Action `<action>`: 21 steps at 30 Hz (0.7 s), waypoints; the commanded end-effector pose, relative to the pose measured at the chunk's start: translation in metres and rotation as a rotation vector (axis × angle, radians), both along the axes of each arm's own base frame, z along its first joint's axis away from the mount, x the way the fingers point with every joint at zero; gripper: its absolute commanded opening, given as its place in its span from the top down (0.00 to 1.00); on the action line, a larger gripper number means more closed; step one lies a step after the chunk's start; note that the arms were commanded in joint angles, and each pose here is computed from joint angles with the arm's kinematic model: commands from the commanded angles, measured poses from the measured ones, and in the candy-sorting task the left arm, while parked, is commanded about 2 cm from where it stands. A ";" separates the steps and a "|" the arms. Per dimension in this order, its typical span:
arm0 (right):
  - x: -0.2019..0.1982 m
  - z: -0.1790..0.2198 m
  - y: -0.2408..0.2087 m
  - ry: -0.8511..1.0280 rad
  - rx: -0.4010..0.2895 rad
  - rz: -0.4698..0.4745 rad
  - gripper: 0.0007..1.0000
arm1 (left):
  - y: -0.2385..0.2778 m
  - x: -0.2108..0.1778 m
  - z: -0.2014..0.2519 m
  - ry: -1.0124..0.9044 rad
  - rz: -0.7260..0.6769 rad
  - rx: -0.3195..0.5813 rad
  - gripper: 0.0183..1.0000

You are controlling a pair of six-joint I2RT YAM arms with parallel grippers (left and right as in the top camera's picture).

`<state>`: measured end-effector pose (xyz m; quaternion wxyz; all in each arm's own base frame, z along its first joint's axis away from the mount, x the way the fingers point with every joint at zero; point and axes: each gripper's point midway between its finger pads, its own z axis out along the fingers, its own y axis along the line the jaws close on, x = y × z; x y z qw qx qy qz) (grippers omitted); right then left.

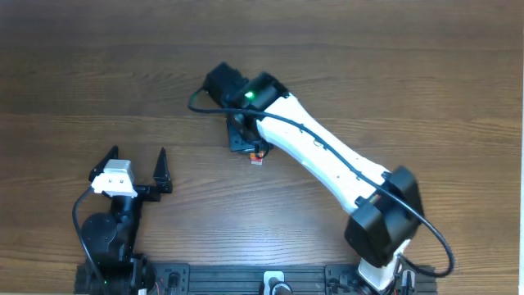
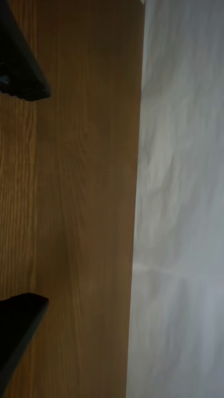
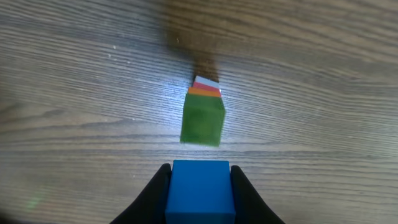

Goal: Stack Cubes

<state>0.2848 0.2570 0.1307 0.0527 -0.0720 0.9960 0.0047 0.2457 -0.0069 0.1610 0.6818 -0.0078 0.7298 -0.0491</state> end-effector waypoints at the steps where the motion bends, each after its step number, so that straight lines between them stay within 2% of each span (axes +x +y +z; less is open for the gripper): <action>1: 0.007 -0.009 -0.002 0.005 -0.023 -0.048 0.99 | -0.001 0.000 -0.001 -0.002 -0.007 -0.011 0.00; 13: 0.017 -0.018 -0.007 0.008 -0.022 -0.110 0.99 | -0.001 0.000 -0.001 -0.002 -0.007 -0.011 0.00; 21: 0.017 -0.025 -0.004 0.019 -0.006 -0.110 0.99 | -0.001 0.000 -0.001 -0.002 -0.006 -0.011 0.00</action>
